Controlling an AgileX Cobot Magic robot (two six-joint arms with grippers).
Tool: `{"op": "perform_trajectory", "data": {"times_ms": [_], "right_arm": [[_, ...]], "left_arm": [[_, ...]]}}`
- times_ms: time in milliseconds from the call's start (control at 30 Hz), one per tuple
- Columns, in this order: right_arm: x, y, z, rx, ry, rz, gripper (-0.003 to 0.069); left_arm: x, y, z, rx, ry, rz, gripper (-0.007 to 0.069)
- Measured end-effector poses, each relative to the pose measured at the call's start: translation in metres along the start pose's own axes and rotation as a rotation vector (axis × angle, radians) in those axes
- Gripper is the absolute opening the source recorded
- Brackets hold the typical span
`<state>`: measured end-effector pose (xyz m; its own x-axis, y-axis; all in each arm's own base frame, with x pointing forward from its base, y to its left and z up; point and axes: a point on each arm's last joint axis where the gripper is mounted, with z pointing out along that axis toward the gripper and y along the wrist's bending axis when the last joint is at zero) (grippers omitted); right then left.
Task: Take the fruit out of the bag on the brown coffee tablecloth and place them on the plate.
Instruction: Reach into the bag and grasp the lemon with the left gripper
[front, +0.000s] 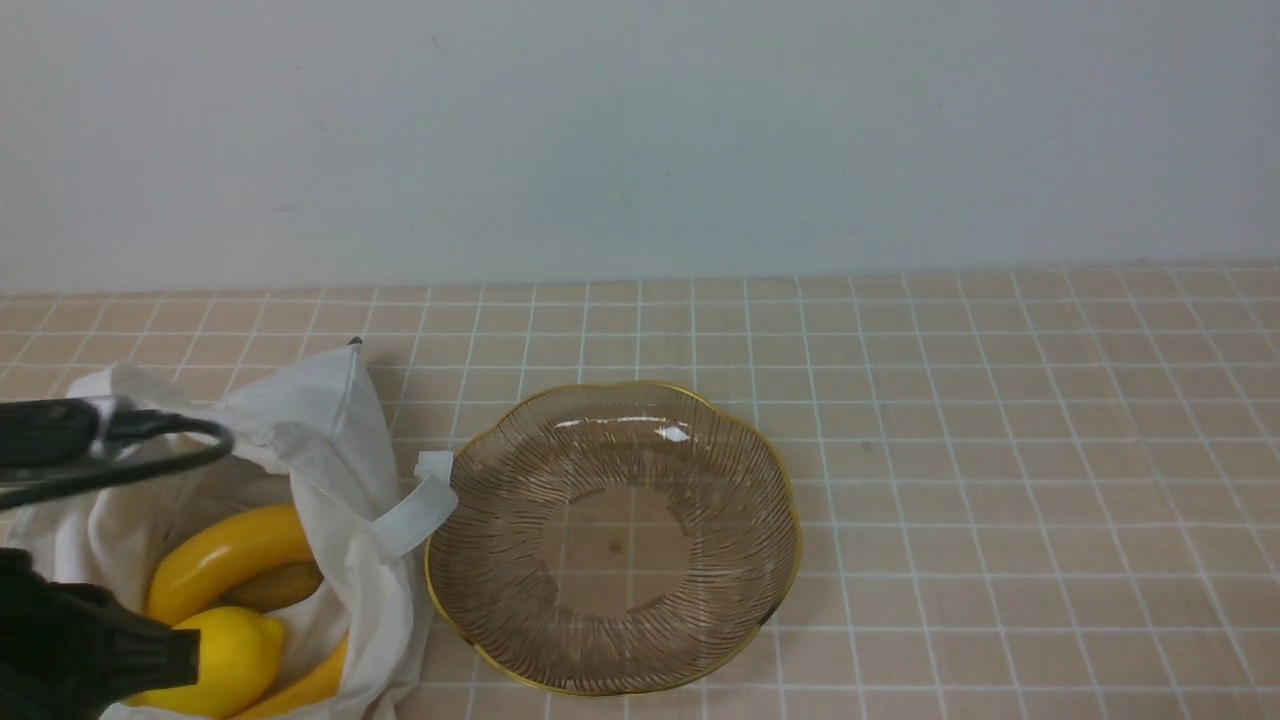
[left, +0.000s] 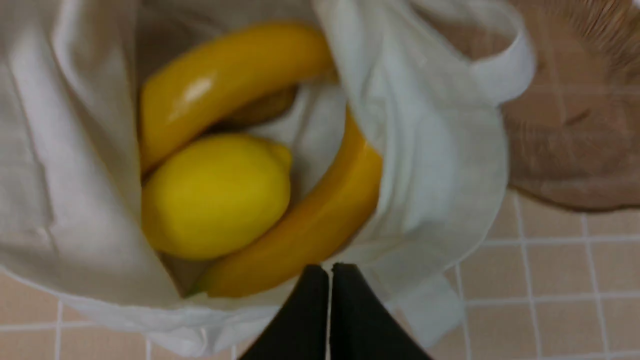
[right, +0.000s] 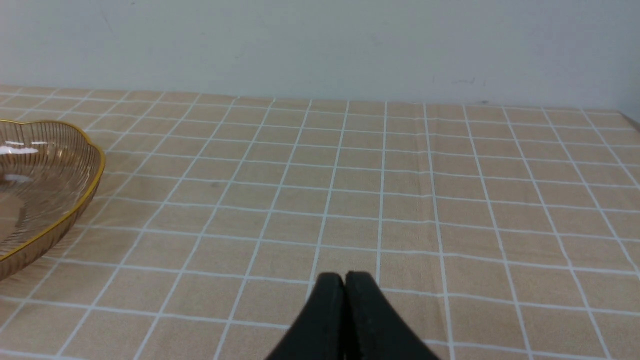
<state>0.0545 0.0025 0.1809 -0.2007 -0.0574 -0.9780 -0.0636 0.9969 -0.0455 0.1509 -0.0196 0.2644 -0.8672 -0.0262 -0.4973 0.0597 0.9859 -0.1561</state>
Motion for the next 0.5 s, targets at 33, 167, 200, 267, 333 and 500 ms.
{"op": "perform_trajectory", "data": {"times_ms": [33,167,200,267,333,500], "right_arm": [[0.000,0.000,0.000,0.000,0.000,0.000,-0.0015],[0.000,0.000,0.000,0.000,0.000,0.000,-0.0015],[0.000,0.000,0.000,0.000,0.000,0.000,-0.0015],[0.000,0.000,0.000,0.000,0.000,0.000,-0.0015],[0.000,0.000,0.000,0.000,0.000,0.000,-0.0015],[0.000,0.000,0.000,0.000,0.000,0.000,-0.0015]], "left_arm": [[-0.006,0.001,0.008,-0.002,0.047,0.012,-0.0008],[-0.022,0.004,0.036,-0.001,0.169,0.082,-0.0008],[-0.024,0.004,0.039,0.000,0.179,0.091,-0.0008],[-0.032,0.006,0.052,0.005,0.224,0.171,-0.0003],[-0.038,0.007,0.058,0.007,0.232,0.235,0.0014],[-0.050,0.010,0.069,-0.022,0.167,0.335,0.0135]]}}
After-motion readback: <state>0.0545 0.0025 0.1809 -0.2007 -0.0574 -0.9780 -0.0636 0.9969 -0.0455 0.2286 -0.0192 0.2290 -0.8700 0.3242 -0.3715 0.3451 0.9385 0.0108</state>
